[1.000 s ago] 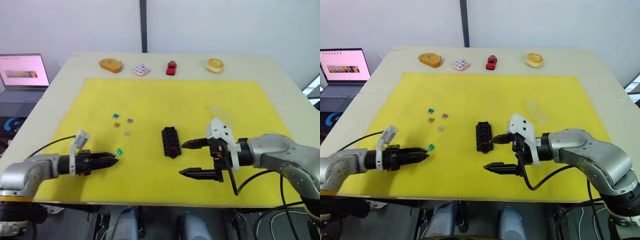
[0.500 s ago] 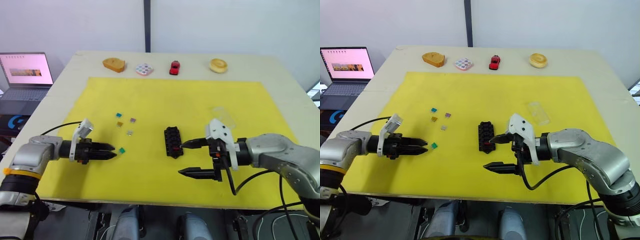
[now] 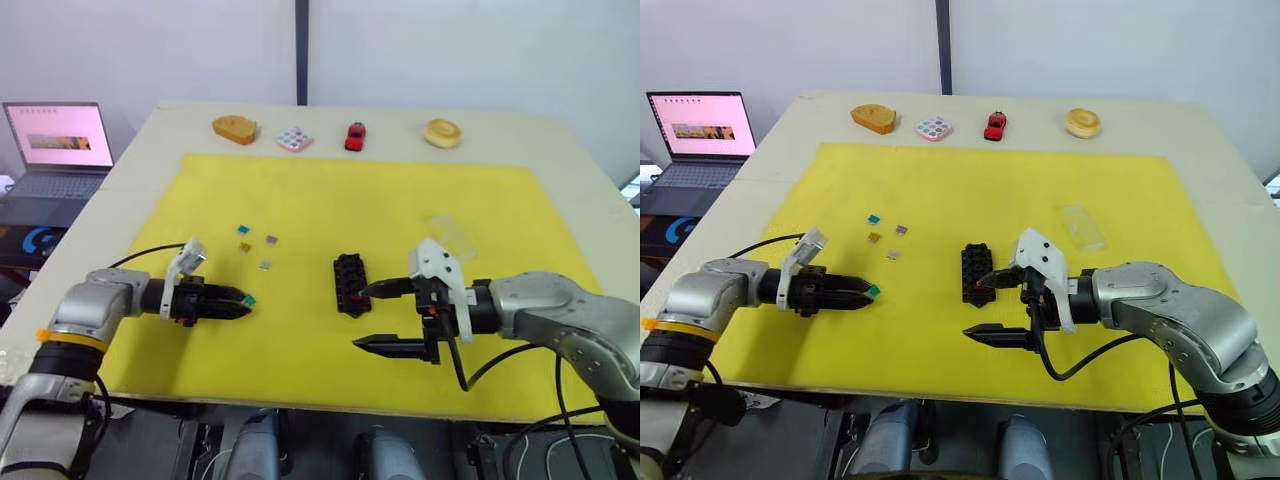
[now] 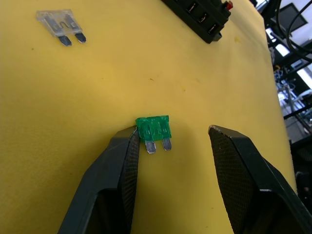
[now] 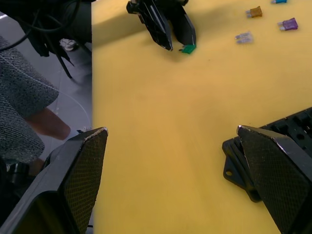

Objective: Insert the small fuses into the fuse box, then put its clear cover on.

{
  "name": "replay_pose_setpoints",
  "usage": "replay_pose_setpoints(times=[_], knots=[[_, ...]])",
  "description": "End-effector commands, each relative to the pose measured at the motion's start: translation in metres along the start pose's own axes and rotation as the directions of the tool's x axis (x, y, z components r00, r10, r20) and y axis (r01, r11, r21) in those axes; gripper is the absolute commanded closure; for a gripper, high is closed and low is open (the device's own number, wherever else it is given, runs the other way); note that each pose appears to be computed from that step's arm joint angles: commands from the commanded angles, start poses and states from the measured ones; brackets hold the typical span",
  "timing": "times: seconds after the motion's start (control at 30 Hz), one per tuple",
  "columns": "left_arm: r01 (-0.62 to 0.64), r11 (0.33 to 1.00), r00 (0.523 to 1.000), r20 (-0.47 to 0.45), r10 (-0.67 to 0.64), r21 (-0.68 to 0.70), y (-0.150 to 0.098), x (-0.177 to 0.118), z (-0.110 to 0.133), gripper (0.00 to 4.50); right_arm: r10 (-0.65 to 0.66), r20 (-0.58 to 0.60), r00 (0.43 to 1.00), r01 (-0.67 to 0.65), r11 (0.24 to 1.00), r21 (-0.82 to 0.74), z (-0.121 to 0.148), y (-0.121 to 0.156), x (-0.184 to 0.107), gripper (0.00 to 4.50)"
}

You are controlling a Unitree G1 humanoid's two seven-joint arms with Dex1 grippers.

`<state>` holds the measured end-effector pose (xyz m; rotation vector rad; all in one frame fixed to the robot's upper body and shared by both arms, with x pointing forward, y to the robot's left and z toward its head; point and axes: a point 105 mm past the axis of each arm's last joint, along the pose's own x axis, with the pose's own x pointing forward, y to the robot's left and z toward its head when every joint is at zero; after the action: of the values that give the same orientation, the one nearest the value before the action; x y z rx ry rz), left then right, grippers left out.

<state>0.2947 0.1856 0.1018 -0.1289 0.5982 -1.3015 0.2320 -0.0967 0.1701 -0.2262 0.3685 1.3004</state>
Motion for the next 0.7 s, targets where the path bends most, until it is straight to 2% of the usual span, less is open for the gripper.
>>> replay_pose_setpoints(times=[0.03, 0.1, 0.2, 0.43, 0.53, 0.6, 0.7], knots=[[0.037, 0.997, 0.999, -0.027, -0.039, -0.074, -0.002, 0.009, -0.016, 2.39, -0.007, 0.033, 0.999, 0.008, 1.000, -0.030, 0.008, 0.003, -0.003, 0.00], [0.030, 0.996, 0.999, -0.022, -0.032, -0.082, -0.001, 0.009, -0.017, 3.01, -0.013, 0.032, 0.999, 0.014, 1.000, -0.029, 0.007, 0.003, -0.004, 0.00], [0.024, 0.994, 1.000, 0.009, -0.023, -0.103, 0.001, 0.007, -0.014, 4.45, -0.020, 0.029, 0.999, 0.021, 0.999, -0.026, 0.006, 0.002, -0.005, 0.00], [0.041, 0.992, 0.998, 0.053, -0.035, -0.120, -0.004, 0.005, -0.008, 4.45, -0.022, 0.034, 0.999, 0.023, 1.000, -0.019, 0.007, -0.001, -0.007, 0.00], [0.056, 0.991, 0.995, 0.094, -0.045, -0.122, -0.009, 0.004, 0.000, 4.45, -0.021, 0.075, 0.997, 0.020, 1.000, 0.012, 0.013, -0.002, -0.007, 0.00], [0.074, 0.990, 0.984, 0.172, -0.052, -0.124, -0.015, 0.001, 0.017, 4.45, -0.031, 0.152, 0.988, 0.020, 0.997, 0.075, 0.027, -0.007, -0.009, 0.00], [0.102, 0.991, 0.944, 0.324, -0.067, -0.091, -0.027, -0.006, 0.057, 4.45, -0.021, 0.284, 0.959, -0.026, 0.986, 0.162, 0.056, -0.013, -0.014, 0.00]])
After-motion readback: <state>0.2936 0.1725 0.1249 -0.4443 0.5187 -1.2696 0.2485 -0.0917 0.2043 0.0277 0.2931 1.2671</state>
